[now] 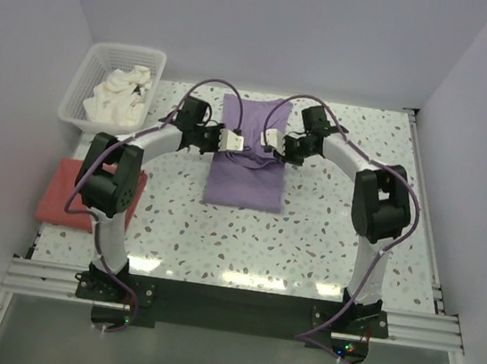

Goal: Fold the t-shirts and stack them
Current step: Fold the tshirt

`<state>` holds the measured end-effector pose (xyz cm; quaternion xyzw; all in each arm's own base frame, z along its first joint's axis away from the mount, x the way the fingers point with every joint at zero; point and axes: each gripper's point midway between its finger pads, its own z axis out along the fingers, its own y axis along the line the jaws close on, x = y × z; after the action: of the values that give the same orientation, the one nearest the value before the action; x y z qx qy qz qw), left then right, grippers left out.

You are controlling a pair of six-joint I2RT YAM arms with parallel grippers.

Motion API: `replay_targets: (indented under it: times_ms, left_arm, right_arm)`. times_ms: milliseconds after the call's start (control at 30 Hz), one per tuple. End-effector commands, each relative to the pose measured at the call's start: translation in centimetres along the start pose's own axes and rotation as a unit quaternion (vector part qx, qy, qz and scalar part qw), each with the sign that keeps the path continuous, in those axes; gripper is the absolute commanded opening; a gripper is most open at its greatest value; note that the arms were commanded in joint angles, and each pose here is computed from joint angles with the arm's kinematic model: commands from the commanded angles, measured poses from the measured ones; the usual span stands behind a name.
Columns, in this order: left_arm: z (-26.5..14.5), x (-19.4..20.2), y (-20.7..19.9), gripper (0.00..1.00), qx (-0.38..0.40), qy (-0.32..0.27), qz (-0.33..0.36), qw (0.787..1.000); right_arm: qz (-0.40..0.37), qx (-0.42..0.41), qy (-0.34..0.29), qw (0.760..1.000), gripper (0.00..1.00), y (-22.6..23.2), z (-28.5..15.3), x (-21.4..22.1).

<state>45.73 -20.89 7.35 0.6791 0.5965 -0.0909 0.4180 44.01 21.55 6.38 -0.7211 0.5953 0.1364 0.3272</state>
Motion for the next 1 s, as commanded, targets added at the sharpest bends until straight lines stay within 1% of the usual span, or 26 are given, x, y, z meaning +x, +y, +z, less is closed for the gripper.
replay_targets:
  times_ms: [0, 33, 67, 100, 133, 167, 200, 233, 267, 300, 333, 367, 433, 500, 533, 567, 600, 633, 667, 733, 767, 800, 833, 867, 933, 967]
  left_arm:
    - [0.0, -0.3, 2.4, 0.01, -0.027, -0.011, 0.021, 0.999]
    - [0.1, -0.2, 2.9, 0.08, -0.037, -0.010, 0.021, 0.999]
    - [0.1, 0.1, 3.2, 0.22, -0.043, -0.003, 0.010, 0.999]
    - [0.1, 0.3, 3.5, 0.27, -0.047, 0.000, 0.004, 0.999]
    - [-0.1, 0.3, 4.2, 0.30, -0.059, 0.001, 0.000, 0.998]
    - [-0.6, 0.7, 5.3, 0.34, -0.077, 0.006, -0.025, 0.997]
    - [-1.0, 0.9, 6.2, 0.36, -0.092, 0.007, -0.036, 0.995]
    - [-1.7, 1.7, 6.9, 0.38, -0.103, 0.010, -0.071, 0.992]
    - [-2.5, 1.4, 8.5, 0.39, -0.122, 0.006, -0.086, 0.989]
    - [-3.0, 1.6, 9.0, 0.40, -0.128, 0.006, -0.109, 0.986]
    - [-3.8, 2.3, 9.6, 0.41, -0.139, 0.006, -0.154, 0.978]
    - [-4.6, 2.0, 10.5, 0.42, -0.147, 0.002, -0.167, 0.975]
    - [-5.6, 2.6, 10.0, 0.42, -0.144, 0.004, -0.217, 0.966]
    - [-6.6, 1.8, 8.0, 0.42, -0.118, -0.006, -0.240, 0.964]
    - [-6.8, 1.4, 7.0, 0.42, -0.102, -0.009, -0.232, 0.967]
    - [-7.2, 0.5, 4.7, 0.43, -0.076, -0.022, -0.230, 0.970]
    - [-7.4, 0.1, 3.3, 0.43, -0.062, -0.026, -0.228, 0.971]
    - [-6.8, 0.1, 0.4, 0.43, -0.031, -0.025, -0.222, 0.974]
    - [-7.5, -0.8, -0.8, 0.44, -0.021, -0.026, -0.209, 0.977]
    - [-7.2, -1.7, -3.5, 0.46, 0.008, -0.028, -0.177, 0.984]
    - [-7.3, -1.8, -5.8, 0.47, 0.025, -0.028, -0.173, 0.984]
    - [-7.2, -2.0, -6.9, 0.49, 0.034, -0.028, -0.164, 0.986]
    - [-6.9, -2.7, -8.2, 0.50, 0.048, -0.032, -0.142, 0.988]
    - [-6.8, -2.5, -9.8, 0.51, 0.058, -0.026, -0.140, 0.988]
    - [-6.1, -2.9, -11.3, 0.52, 0.070, -0.026, -0.121, 0.990]
    - [-5.8, -2.6, -12.4, 0.53, 0.080, -0.021, -0.123, 0.989]
  right_arm:
    - [-0.025, 0.027, -0.019, 0.999, 0.00, -2.8, -0.2, -1.1]
    - [-0.024, 0.028, -0.011, 0.999, 0.00, -3.0, -0.1, -0.7]
    - [-0.024, 0.032, -0.008, 0.999, 0.09, -3.3, 0.0, -0.6]
    - [-0.017, 0.037, -0.006, 0.999, 0.14, -3.5, -0.1, -0.6]
    - [-0.015, 0.041, -0.002, 0.999, 0.18, -3.8, -0.3, -0.6]
    - [-0.006, 0.053, 0.001, 0.999, 0.20, -4.2, -0.8, -0.7]
    - [-0.005, 0.071, 0.002, 0.997, 0.21, -5.0, -1.1, -1.0]
    - [0.002, 0.081, 0.004, 0.997, 0.24, -5.4, -1.4, -1.0]
    - [0.018, 0.098, 0.012, 0.995, 0.25, -6.0, -2.1, -1.0]
    - [0.026, 0.115, 0.014, 0.993, 0.30, -6.8, -2.5, -1.1]
    - [0.035, 0.126, 0.016, 0.991, 0.34, -7.2, -3.0, -1.1]
    - [0.060, 0.140, 0.025, 0.988, 0.34, -7.6, -3.6, -0.8]
    - [0.087, 0.152, 0.027, 0.984, 0.34, -7.7, -4.8, -1.2]
    - [0.135, 0.136, 0.019, 0.981, 0.33, -6.3, -6.0, -2.2]
    - [0.149, 0.119, 0.017, 0.982, 0.32, -5.3, -6.3, -2.6]
    - [0.164, 0.102, 0.015, 0.981, 0.32, -4.0, -6.6, -2.9]
    - [0.174, 0.073, -0.001, 0.982, 0.32, -2.2, -7.2, -4.1]
    - [0.181, 0.051, -0.001, 0.982, 0.32, -0.4, -7.0, -4.4]
    - [0.189, 0.024, 0.002, 0.982, 0.32, 1.5, -7.0, -4.6]
    - [0.182, -0.017, 0.001, 0.983, 0.33, 5.1, -6.5, -5.7]
    - [0.176, -0.032, 0.004, 0.984, 0.33, 6.4, -6.2, -5.8]
    - [0.168, -0.047, 0.007, 0.985, 0.33, 7.7, -5.8, -6.1]
    - [0.161, -0.071, 0.019, 0.984, 0.33, 10.1, -4.7, -6.1]
    - [0.160, -0.074, 0.018, 0.984, 0.33, 10.7, -4.4, -6.4]
    - [0.155, -0.085, 0.021, 0.984, 0.33, 12.2, -3.1, -6.4]
    - [0.158, -0.088, 0.029, 0.983, 0.33, 12.6, -2.6, -5.9]
